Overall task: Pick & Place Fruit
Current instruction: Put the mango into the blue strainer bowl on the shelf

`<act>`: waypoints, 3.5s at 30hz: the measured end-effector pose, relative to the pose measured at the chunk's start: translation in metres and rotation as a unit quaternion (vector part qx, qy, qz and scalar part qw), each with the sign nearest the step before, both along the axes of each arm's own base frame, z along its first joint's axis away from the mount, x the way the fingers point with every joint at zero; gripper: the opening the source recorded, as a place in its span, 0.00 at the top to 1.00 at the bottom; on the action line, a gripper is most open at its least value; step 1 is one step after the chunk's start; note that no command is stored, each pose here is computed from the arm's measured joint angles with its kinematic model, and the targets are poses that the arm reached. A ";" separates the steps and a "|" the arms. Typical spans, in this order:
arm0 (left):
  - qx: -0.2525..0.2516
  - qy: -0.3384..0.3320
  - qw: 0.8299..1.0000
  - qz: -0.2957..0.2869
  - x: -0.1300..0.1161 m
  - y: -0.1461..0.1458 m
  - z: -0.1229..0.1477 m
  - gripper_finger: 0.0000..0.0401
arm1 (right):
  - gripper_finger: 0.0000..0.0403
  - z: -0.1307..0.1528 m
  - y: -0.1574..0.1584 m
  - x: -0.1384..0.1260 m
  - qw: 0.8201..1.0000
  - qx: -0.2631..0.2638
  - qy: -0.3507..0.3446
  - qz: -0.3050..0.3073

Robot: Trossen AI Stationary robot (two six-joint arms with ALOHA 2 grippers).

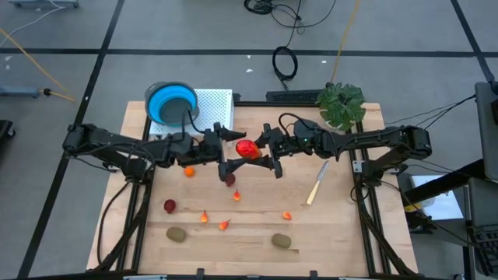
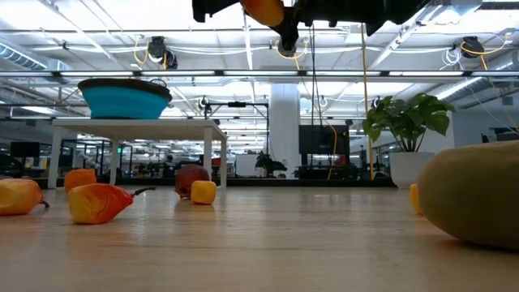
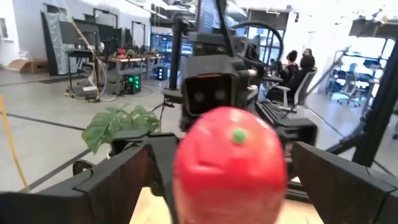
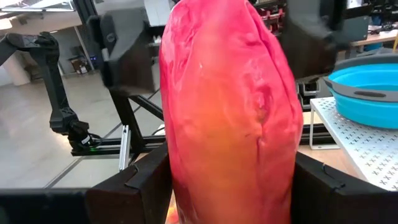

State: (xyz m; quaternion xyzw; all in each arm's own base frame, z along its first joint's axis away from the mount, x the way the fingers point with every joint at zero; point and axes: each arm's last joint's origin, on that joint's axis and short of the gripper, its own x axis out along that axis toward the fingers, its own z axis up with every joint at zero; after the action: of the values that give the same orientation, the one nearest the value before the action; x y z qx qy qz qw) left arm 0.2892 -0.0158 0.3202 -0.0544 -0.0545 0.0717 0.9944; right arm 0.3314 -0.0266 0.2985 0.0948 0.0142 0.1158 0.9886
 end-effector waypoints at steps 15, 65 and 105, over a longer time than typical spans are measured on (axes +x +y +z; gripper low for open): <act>-0.021 -0.002 0.999 -0.027 0.000 0.002 0.000 0.01 | 0.44 0.000 0.000 0.000 1.000 0.003 -0.001 0.000; -0.031 -0.025 0.995 0.090 0.000 0.012 0.003 0.47 | 0.25 -0.005 -0.005 -0.036 0.983 -0.008 0.175 -0.047; -0.155 0.217 0.911 0.315 -0.090 0.063 0.110 0.45 | 1.00 0.029 -0.015 -0.102 0.976 -0.101 0.184 -0.064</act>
State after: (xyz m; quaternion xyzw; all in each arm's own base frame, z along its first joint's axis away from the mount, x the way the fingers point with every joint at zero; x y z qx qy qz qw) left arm 0.1995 0.0468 0.4303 -0.1710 0.1597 0.3991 0.8866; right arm 0.2291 -0.0415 0.3279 0.0148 0.2011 0.0308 0.9790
